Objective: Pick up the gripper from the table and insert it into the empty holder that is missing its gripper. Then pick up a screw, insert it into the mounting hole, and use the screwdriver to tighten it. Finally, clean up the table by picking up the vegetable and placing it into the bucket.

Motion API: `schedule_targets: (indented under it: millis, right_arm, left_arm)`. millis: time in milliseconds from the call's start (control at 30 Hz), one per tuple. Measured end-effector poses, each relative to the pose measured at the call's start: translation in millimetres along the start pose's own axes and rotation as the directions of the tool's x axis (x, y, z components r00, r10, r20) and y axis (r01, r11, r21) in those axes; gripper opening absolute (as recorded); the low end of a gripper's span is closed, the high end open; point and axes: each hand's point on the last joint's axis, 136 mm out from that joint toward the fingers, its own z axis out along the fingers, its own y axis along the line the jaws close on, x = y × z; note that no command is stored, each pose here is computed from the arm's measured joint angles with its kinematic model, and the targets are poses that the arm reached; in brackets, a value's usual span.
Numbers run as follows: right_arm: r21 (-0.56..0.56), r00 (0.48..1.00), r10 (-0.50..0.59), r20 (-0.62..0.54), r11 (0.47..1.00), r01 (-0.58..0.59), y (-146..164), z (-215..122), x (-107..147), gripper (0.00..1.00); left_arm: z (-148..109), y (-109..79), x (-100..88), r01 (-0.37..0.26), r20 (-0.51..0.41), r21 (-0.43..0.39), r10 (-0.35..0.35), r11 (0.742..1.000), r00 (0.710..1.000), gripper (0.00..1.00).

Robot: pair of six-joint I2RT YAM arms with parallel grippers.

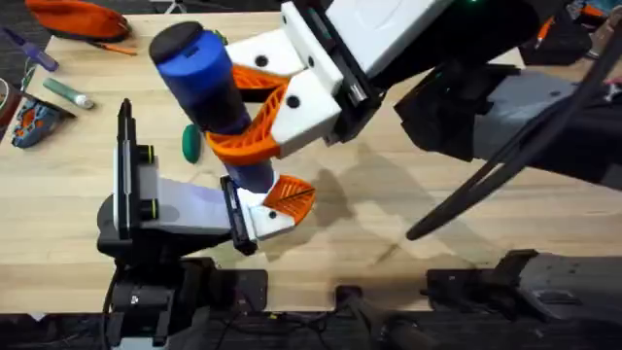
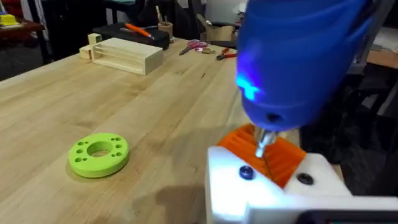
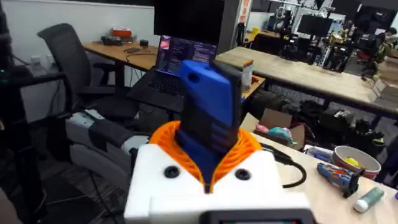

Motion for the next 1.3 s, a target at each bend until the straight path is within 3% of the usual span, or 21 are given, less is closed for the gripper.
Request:
schedule_targets:
  millis: [500,1300]
  right_arm:
    - [0.003,1.0,0.023,-0.01,1.0,-0.023,-5.6,0.5,13.0,0.023]
    - [-0.002,1.0,0.022,-0.012,1.0,-0.022,-4.9,0.5,13.6,0.023]
  left_arm:
    - [0.0,-0.1,0.0,0.0,0.0,0.0,0.0,1.0,1.0,0.012]
    - [0.0,0.0,0.0,0.0,0.0,0.0,0.0,1.0,1.0,0.012]
